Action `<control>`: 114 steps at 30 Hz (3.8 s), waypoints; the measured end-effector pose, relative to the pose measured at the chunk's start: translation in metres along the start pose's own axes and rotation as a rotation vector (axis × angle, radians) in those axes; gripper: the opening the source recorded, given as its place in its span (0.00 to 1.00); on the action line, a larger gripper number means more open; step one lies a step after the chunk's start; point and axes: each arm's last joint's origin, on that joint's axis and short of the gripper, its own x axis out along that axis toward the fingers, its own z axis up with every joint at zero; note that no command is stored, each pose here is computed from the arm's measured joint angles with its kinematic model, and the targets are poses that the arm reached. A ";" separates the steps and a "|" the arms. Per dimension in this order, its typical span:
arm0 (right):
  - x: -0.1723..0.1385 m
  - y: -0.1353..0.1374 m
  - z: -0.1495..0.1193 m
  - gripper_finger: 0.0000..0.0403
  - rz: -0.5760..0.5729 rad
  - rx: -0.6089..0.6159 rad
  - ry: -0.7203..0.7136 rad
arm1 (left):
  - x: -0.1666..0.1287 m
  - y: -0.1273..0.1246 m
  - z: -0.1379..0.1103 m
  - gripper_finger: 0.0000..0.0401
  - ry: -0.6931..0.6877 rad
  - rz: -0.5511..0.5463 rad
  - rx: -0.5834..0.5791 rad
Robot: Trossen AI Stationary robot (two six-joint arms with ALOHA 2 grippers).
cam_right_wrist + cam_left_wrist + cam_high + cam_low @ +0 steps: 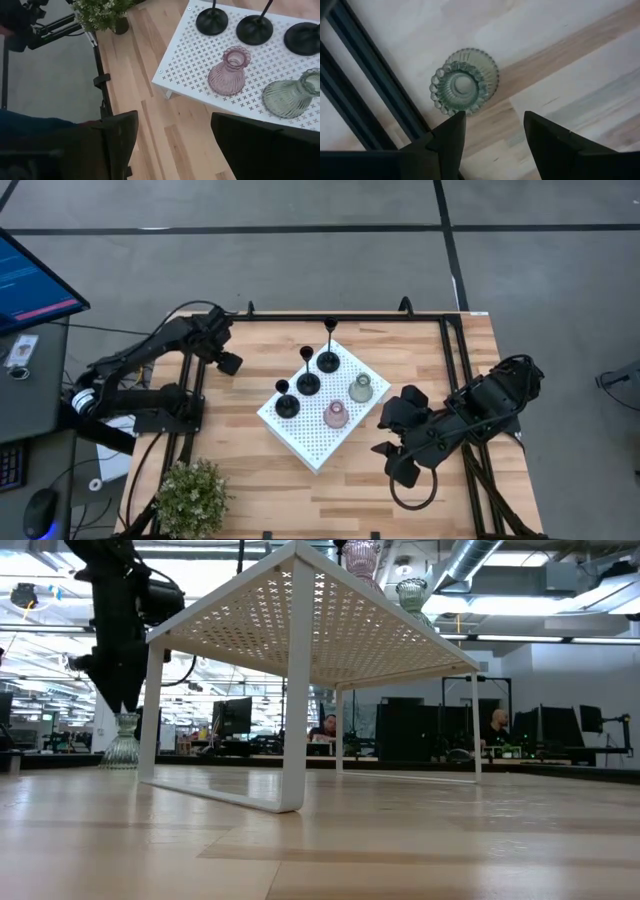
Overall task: Pick & Place candle stick holders
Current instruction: Put the green glass candle holder on the shelf
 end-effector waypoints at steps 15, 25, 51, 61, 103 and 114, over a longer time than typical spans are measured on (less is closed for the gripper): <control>0.000 0.000 0.000 0.60 -0.004 -0.012 0.001 | -0.012 -0.009 0.006 0.50 -0.097 -0.078 0.031; 0.003 -0.005 0.005 0.60 -0.019 -0.007 -0.003 | -0.008 -0.009 0.018 0.50 -0.096 -0.022 0.063; 0.004 -0.006 0.006 0.60 -0.021 0.008 -0.002 | 0.039 -0.014 0.039 0.08 0.080 0.076 0.082; 0.004 -0.006 0.006 0.60 -0.021 0.005 -0.002 | 0.022 -0.020 0.029 0.08 0.027 0.085 0.113; 0.004 -0.006 0.007 0.60 -0.017 -0.014 -0.008 | -0.305 -0.046 -0.022 0.08 -1.080 -0.802 0.233; 0.004 -0.006 0.007 0.60 -0.017 -0.005 -0.008 | -0.300 -0.157 -0.025 0.07 -0.992 -0.836 0.594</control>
